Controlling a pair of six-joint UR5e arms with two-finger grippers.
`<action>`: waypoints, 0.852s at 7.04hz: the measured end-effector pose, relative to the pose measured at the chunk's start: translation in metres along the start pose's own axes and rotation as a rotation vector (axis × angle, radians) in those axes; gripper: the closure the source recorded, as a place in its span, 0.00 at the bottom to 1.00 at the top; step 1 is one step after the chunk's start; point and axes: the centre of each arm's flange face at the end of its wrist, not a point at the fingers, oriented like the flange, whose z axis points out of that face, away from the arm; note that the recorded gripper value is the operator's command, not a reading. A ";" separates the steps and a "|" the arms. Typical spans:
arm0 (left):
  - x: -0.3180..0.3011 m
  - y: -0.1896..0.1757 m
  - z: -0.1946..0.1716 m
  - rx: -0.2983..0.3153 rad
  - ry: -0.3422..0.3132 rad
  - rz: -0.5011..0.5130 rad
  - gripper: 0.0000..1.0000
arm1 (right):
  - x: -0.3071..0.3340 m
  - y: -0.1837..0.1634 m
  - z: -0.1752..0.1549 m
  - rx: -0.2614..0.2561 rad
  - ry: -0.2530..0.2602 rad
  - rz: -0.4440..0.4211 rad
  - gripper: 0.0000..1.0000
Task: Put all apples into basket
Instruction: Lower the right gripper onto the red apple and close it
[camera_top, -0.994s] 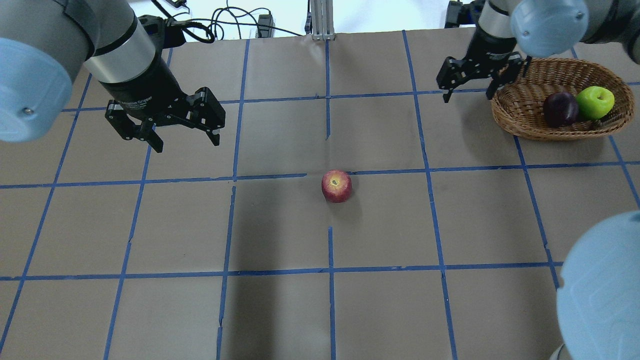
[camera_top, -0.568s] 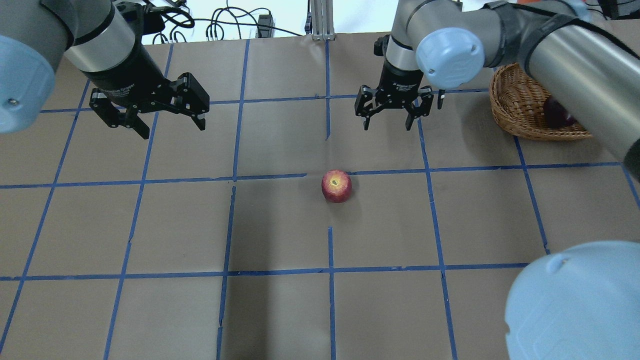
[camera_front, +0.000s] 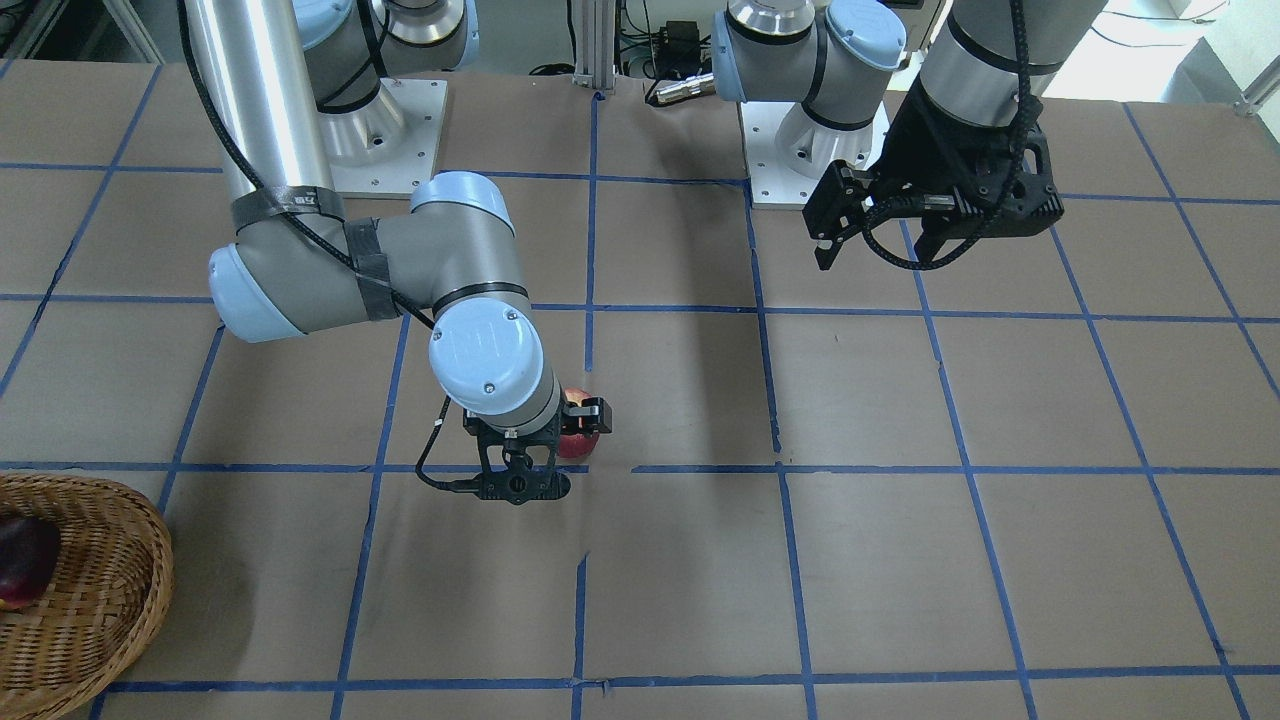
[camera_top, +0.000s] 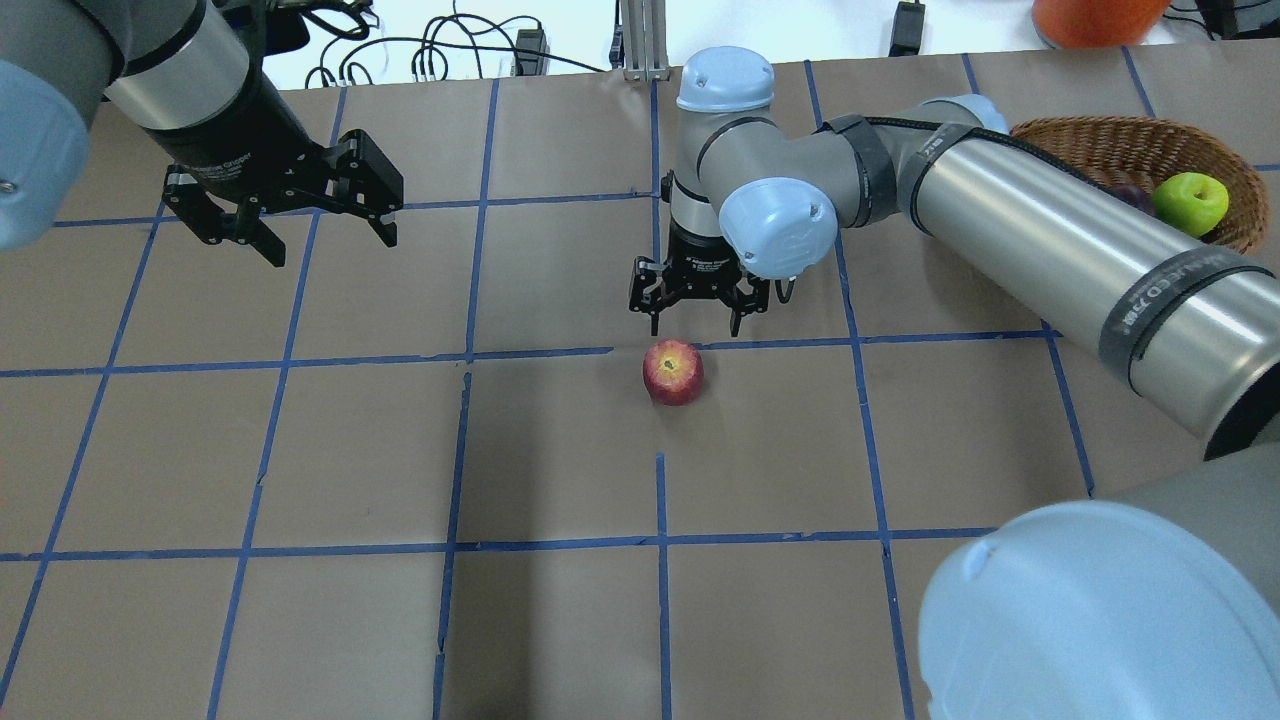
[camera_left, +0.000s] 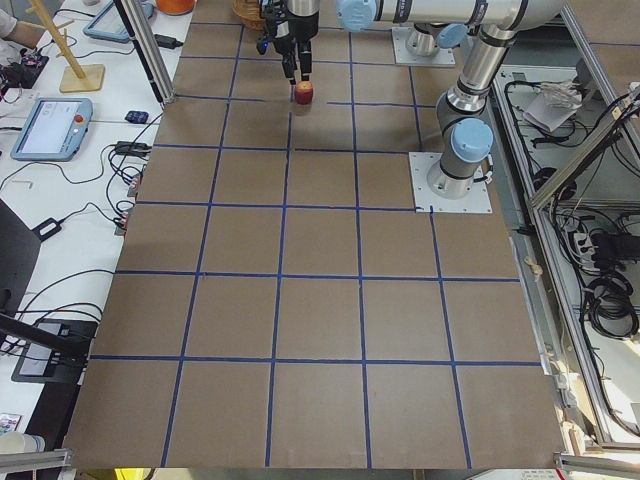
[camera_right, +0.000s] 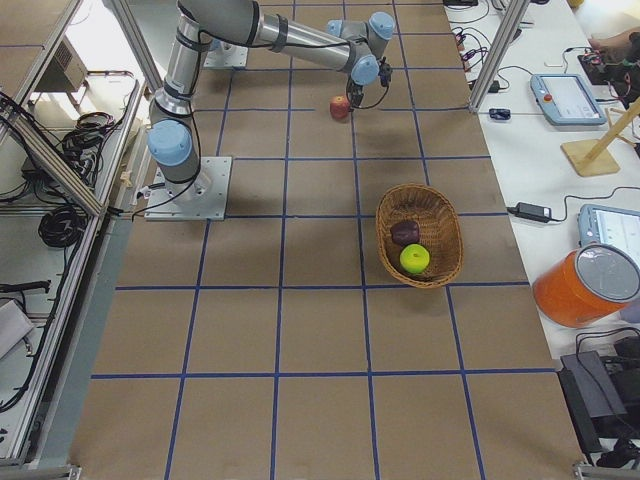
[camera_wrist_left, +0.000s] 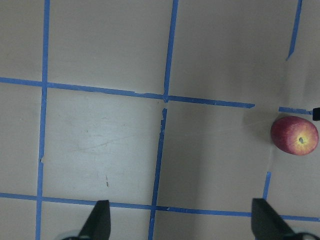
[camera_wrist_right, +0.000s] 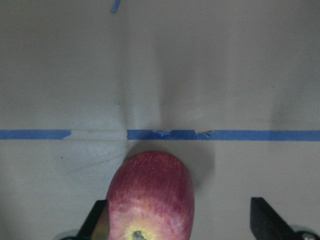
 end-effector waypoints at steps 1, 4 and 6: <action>0.000 0.001 0.000 0.001 0.000 0.000 0.00 | -0.004 0.004 0.006 -0.013 -0.010 -0.002 0.00; -0.001 0.002 0.001 -0.001 0.000 -0.002 0.00 | -0.010 0.006 0.019 -0.042 -0.033 -0.005 0.00; -0.001 0.003 0.002 -0.003 0.000 -0.001 0.00 | -0.021 0.008 0.041 -0.065 -0.025 -0.019 0.66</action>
